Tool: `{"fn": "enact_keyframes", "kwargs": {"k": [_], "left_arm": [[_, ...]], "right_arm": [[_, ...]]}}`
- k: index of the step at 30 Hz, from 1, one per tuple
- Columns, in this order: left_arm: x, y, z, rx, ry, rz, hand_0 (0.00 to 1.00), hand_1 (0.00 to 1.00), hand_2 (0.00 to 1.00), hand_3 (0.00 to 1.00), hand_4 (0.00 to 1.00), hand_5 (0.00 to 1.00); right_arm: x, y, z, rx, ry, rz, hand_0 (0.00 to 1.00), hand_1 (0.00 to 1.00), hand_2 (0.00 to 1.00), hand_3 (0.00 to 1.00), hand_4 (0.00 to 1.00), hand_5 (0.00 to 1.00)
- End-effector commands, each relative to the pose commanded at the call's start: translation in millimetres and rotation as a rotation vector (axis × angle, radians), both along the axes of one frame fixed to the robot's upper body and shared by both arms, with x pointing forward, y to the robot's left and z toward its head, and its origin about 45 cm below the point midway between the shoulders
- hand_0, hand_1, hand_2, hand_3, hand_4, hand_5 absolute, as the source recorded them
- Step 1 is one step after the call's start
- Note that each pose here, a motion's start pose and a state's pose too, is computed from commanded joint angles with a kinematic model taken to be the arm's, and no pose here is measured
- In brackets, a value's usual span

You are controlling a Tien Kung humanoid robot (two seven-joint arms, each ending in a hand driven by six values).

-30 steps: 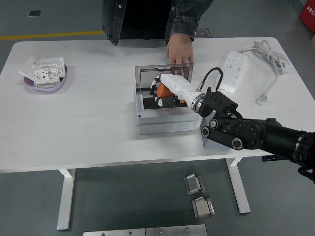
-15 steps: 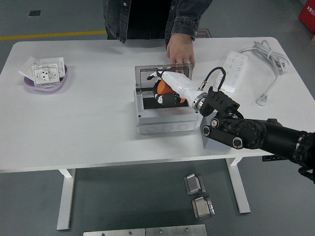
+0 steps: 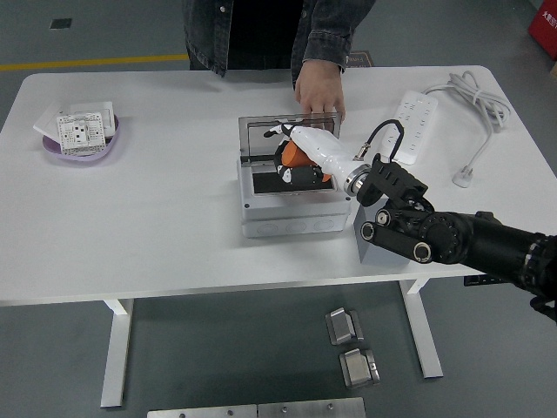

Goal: Pick up the cylinder from the cube,place it in the box,flap close box

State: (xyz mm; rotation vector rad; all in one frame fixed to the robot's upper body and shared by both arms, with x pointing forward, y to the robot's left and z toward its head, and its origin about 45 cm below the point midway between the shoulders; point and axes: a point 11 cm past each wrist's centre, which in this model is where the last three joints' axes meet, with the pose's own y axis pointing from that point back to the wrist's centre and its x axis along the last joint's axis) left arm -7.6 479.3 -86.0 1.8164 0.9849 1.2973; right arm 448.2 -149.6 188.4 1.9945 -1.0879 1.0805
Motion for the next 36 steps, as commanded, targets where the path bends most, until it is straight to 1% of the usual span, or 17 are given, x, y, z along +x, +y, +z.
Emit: {"fn": "enact_keyframes", "kwargs": {"k": [1,6,7,12,13,18,19,22,24,25,26,30,31,32,36], "left_arm": [[0.0,-0.1,0.0,0.0,0.0,-0.001,0.686,0.67,0.579,0.631,0.539,0.366],[-0.6,-0.4,-0.2,-0.001,0.002,0.0,0.686,0.67,0.579,0.631,0.539,0.366],[-0.7,-0.5,-0.3,-0.001,0.002,0.0,0.686,0.67,0.579,0.632,0.538,0.363],[-1.4,-1.2,-0.6,-0.002,0.004,0.0,0.686,0.67,0.579,0.632,0.538,0.363],[-1.4,-1.3,-0.6,-0.002,0.003,0.0,0.686,0.67,0.577,0.63,0.536,0.361],[-1.5,-1.6,-0.8,-0.003,0.003,0.0,0.686,0.67,0.577,0.63,0.536,0.361],[-1.7,-1.8,-0.9,-0.003,0.003,0.0,0.685,0.67,0.576,0.63,0.534,0.359],[-2.3,-2.4,-1.2,-0.004,0.004,0.0,0.685,0.67,0.576,0.63,0.534,0.359],[-3.9,-3.1,-1.5,-0.005,0.007,0.001,0.685,0.67,0.576,0.63,0.534,0.359],[-4.8,-3.4,-1.7,-0.006,0.008,0.001,0.685,0.67,0.575,0.629,0.531,0.357],[-5.7,-3.8,-1.9,-0.006,0.009,0.002,0.685,0.67,0.575,0.629,0.531,0.357],[-9.6,-5.8,-2.8,-0.01,0.015,0.006,0.685,0.67,0.575,0.629,0.531,0.357],[-10.7,-6.3,-3.1,-0.011,0.016,0.007,0.686,0.67,0.574,0.627,0.529,0.356],[-11.5,-6.8,-3.3,-0.011,0.017,0.008,0.686,0.67,0.574,0.627,0.529,0.356],[-15.0,-8.4,-4.0,-0.014,0.021,0.014,0.686,0.67,0.574,0.627,0.529,0.356]], "right_arm": [[-0.1,0.0,-0.1,0.0,0.0,0.002,0.555,0.499,0.573,0.844,0.518,0.153],[-0.4,0.0,-0.4,-0.001,0.001,0.008,0.555,0.499,0.573,0.844,0.518,0.153],[-0.5,-0.1,-0.3,-0.001,0.001,0.009,0.557,0.479,0.565,0.851,0.548,0.141],[-0.8,-0.3,-0.5,0.0,0.002,0.01,0.557,0.479,0.565,0.851,0.548,0.141],[-0.8,-0.4,-0.6,0.0,0.002,0.01,0.572,0.493,0.589,0.868,0.728,0.174],[-1.1,-0.9,-1.7,-0.002,0.007,0.011,0.572,0.493,0.589,0.868,0.728,0.174],[-1.3,-1.1,-1.9,-0.002,0.007,0.011,0.587,0.533,0.634,0.87,0.778,0.172],[-1.8,-1.7,-2.0,0.004,0.009,0.009,0.587,0.533,0.634,0.87,0.778,0.172],[-3.0,-1.8,0.0,0.028,0.01,0.005,0.587,0.533,0.634,0.87,0.778,0.172],[-3.8,-1.7,1.7,0.044,0.01,0.003,0.604,0.552,0.646,0.881,0.816,0.203],[-4.9,-1.7,3.6,0.06,0.01,0.002,0.604,0.552,0.646,0.881,0.816,0.203],[-10.2,0.1,15.0,0.13,0.004,0.006,0.604,0.552,0.646,0.881,0.816,0.203],[-11.5,-0.6,17.6,0.144,0.004,0.006,0.605,0.553,0.648,0.884,0.828,0.229],[-12.8,-0.5,20.2,0.157,0.005,0.008,0.605,0.553,0.648,0.884,0.828,0.229],[-20.8,2.0,33.9,0.215,0.009,0.027,0.605,0.553,0.648,0.884,0.828,0.229]]}}
